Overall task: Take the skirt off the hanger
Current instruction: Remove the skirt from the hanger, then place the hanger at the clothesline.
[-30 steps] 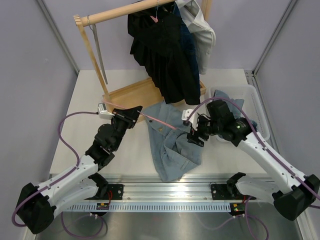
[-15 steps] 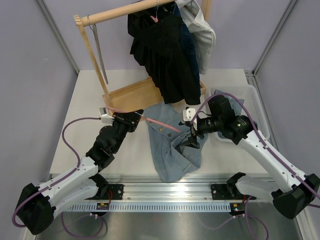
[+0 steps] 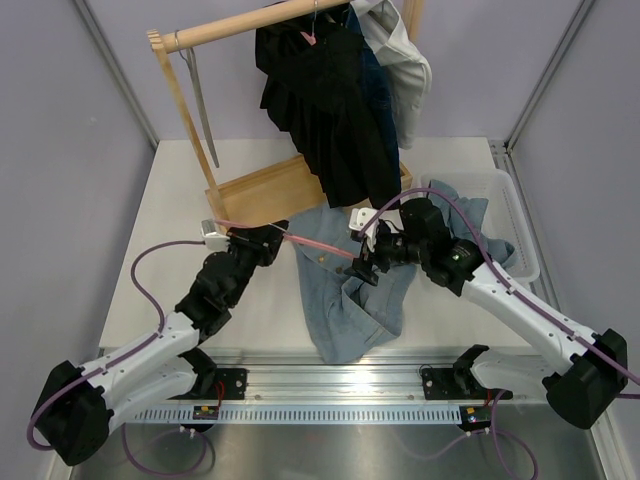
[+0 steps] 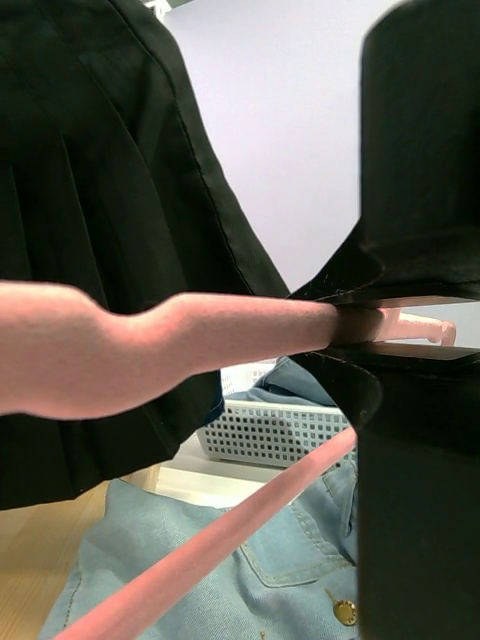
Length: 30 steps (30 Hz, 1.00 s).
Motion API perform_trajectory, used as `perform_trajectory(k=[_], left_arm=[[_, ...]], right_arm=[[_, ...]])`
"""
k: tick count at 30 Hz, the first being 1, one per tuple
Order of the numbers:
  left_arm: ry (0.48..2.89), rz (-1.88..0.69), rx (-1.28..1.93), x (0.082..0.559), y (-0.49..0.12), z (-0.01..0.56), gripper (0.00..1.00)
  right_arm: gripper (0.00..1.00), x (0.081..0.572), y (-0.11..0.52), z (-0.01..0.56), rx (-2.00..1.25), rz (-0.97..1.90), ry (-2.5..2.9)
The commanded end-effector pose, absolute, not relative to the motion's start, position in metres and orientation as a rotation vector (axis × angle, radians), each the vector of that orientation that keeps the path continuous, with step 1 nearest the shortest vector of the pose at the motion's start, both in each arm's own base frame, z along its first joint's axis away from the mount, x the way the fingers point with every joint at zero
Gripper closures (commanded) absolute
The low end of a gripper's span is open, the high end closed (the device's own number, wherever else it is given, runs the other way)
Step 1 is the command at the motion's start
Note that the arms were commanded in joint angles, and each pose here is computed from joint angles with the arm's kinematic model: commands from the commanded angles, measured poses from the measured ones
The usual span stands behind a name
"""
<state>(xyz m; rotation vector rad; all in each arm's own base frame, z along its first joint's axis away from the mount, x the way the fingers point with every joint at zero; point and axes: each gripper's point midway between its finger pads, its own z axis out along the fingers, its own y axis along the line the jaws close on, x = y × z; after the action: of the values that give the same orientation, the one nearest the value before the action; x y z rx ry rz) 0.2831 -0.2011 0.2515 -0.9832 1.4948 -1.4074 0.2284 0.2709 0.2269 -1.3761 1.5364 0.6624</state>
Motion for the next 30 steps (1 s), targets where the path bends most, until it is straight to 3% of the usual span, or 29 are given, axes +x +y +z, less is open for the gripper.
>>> perform_trajectory(k=[1, 4, 5, 8, 18, 27, 30], left_arm=[[1.385, -1.495, -1.005, 0.288, -0.2, 0.279, 1.0], [1.387, -1.49, -1.028, 0.292, -0.201, 0.28, 1.0], [1.385, -1.486, -1.028, 0.292, -0.201, 0.281, 1.0], [1.375, -1.491, -1.044, 0.294, -0.201, 0.283, 1.0], [1.361, -1.55, -1.062, 0.297, -0.207, 0.289, 1.0], [1.339, -1.574, -1.094, 0.298, -0.206, 0.291, 1.0], [1.335, -1.579, -1.095, 0.299, -0.206, 0.293, 1.0]], right_arm=[[0.19, 0.252, 0.273, 0.238, -1.285, 0.555, 1.512], [0.29, 0.253, 0.273, 0.239, -1.278, 0.552, 1.512], [0.39, 0.253, 0.272, 0.239, -1.277, 0.548, 1.511], [0.55, 0.253, 0.271, 0.238, -1.287, 0.536, 1.511], [0.77, 0.252, 0.275, 0.236, -1.306, 0.542, 1.5], [0.74, 0.249, 0.272, 0.231, -1.352, 0.518, 1.476], [0.86, 0.244, 0.271, 0.229, -1.406, 0.512, 1.447]])
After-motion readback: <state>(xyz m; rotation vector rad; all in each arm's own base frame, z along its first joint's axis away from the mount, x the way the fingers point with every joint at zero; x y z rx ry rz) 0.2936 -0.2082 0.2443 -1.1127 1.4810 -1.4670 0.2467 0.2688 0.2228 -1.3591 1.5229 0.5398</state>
